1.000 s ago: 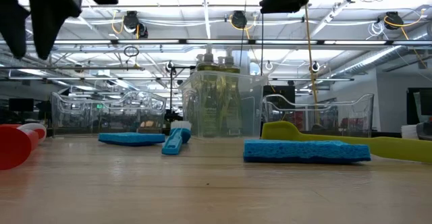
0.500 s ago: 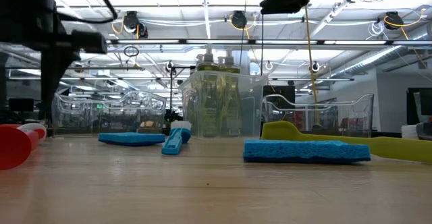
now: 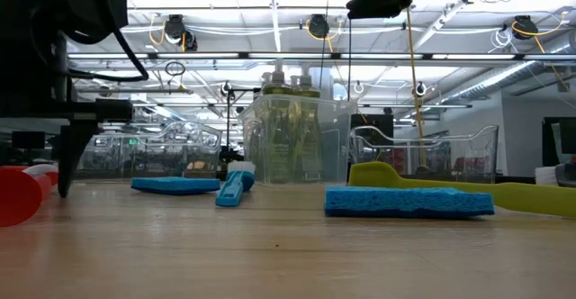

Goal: Pick & Place Kitchen Sink Supplies
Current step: Put the red dish brush into the right transparent bin

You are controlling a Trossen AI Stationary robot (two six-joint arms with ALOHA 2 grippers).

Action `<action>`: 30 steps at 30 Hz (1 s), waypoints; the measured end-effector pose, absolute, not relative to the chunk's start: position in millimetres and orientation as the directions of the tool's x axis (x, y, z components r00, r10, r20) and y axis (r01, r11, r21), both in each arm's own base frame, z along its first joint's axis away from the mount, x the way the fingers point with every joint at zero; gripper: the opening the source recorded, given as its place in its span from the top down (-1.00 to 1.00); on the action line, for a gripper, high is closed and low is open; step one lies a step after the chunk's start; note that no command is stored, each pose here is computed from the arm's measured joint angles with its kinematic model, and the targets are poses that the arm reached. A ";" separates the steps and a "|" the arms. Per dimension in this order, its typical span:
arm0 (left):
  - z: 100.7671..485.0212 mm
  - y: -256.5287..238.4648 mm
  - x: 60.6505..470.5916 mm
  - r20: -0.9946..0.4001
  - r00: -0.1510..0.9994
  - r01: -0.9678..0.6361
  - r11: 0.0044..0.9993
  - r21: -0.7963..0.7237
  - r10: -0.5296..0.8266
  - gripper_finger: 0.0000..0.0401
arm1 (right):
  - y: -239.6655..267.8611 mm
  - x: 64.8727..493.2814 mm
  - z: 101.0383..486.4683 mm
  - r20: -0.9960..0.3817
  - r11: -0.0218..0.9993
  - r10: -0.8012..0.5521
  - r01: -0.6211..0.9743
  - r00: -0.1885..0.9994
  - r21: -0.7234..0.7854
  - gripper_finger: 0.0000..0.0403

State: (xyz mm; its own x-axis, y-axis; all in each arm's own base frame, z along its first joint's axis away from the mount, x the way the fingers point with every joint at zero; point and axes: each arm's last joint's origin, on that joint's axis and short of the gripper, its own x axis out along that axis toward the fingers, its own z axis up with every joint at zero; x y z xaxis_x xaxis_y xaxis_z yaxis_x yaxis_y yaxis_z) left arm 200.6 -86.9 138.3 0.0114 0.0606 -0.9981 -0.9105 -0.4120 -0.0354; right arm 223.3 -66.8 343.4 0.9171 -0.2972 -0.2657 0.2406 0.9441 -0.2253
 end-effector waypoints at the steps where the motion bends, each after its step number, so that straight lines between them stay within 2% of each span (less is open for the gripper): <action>1: 138.1 -86.1 200.1 -0.998 0.006 -0.910 -0.414 -0.032 0.063 -0.21 | -66.8 223.3 343.4 -0.266 0.944 -0.297 0.241 0.917 -0.225 -0.38; 4: 137.8 -84.6 198.3 -0.998 -0.016 -0.908 -0.418 -0.014 0.068 0.03 | -66.9 223.3 343.4 -0.265 0.944 -0.298 0.241 0.917 -0.225 -0.38; 10: 137.4 -81.1 193.9 -0.990 -0.048 -0.910 -0.414 -0.010 0.130 0.62 | -66.9 223.3 343.5 -0.264 0.945 -0.298 0.243 0.917 -0.221 -0.38; 11: 137.4 -80.8 193.6 -0.989 -0.051 -0.909 -0.417 -0.011 0.136 0.66 | -66.9 223.3 343.6 -0.264 0.945 -0.298 0.243 0.918 -0.220 -0.38; 15: 137.6 -78.8 193.0 -0.980 -0.039 -0.914 -0.403 -0.043 0.194 0.66 | -66.9 223.3 343.7 -0.262 0.945 -0.298 0.244 0.918 -0.219 -0.38; 20: 142.7 -74.3 192.9 -0.951 0.029 -0.919 -0.366 -0.147 0.308 0.66 | -66.9 223.4 343.7 -0.262 0.945 -0.298 0.244 0.918 -0.218 -0.38; 26: 163.4 -68.4 190.2 -0.895 0.181 -0.889 -0.322 -0.326 0.407 0.66 | -66.9 223.4 343.6 -0.262 0.945 -0.298 0.244 0.918 -0.218 -0.38; 30: 189.9 -64.9 188.2 -0.822 0.328 -0.852 -0.230 -0.470 0.466 0.66 | -66.3 223.6 343.6 -0.263 0.946 -0.294 0.241 0.919 -0.218 -0.38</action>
